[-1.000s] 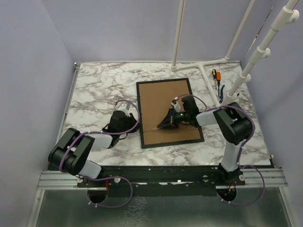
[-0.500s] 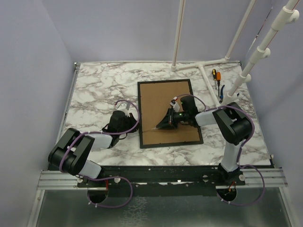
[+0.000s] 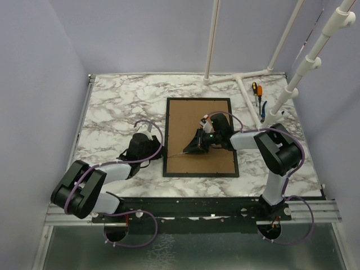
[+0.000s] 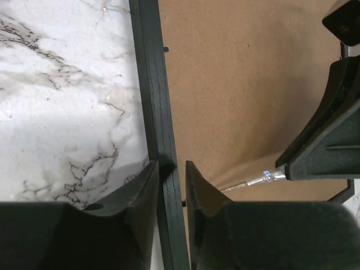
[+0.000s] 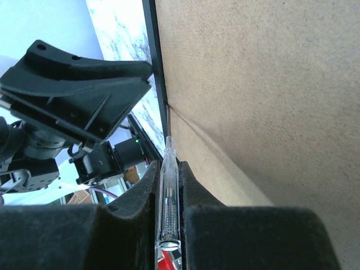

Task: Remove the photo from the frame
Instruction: Release the photo frame item from the photo frame.

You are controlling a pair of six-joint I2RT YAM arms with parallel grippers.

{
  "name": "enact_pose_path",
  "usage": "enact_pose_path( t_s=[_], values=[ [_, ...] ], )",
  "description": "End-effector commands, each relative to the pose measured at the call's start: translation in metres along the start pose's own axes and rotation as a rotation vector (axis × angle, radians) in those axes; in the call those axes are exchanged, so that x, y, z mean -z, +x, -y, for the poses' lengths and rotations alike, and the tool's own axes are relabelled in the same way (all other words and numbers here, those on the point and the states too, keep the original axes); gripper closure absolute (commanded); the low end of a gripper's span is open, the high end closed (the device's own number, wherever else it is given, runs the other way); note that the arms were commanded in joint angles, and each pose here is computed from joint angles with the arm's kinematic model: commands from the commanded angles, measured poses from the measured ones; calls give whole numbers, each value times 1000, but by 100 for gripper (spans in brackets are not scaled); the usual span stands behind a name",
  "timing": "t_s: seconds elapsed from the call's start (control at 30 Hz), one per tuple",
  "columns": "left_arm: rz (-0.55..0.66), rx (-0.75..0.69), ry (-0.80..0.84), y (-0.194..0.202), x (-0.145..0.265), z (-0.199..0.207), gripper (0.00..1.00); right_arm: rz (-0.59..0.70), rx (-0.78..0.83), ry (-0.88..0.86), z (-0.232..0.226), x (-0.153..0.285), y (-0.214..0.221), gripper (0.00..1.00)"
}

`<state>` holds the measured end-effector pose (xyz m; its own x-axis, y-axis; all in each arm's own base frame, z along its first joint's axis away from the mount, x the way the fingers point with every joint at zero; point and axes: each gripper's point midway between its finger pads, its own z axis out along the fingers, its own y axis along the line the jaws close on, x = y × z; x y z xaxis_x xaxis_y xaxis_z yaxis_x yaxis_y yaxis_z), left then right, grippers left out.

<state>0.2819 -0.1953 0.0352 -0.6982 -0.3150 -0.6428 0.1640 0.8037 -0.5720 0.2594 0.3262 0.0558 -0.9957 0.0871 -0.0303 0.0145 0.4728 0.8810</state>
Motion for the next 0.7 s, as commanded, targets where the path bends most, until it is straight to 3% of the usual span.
enact_pose_path(
  t_s=[0.0,0.17,0.43,0.67],
  values=[
    [4,41,-65,-4,20,0,69,10,-10,67,8,-3,4,99],
    [6,68,-146,-6,39,-8,61,5,-14,65,12,-5,6,99],
    [-78,130,-167,19,49,-15,72,3,-14,66,12,-5,5,100],
    [-135,150,-54,33,40,0,77,9,-11,68,9,-4,4,99]
  ],
)
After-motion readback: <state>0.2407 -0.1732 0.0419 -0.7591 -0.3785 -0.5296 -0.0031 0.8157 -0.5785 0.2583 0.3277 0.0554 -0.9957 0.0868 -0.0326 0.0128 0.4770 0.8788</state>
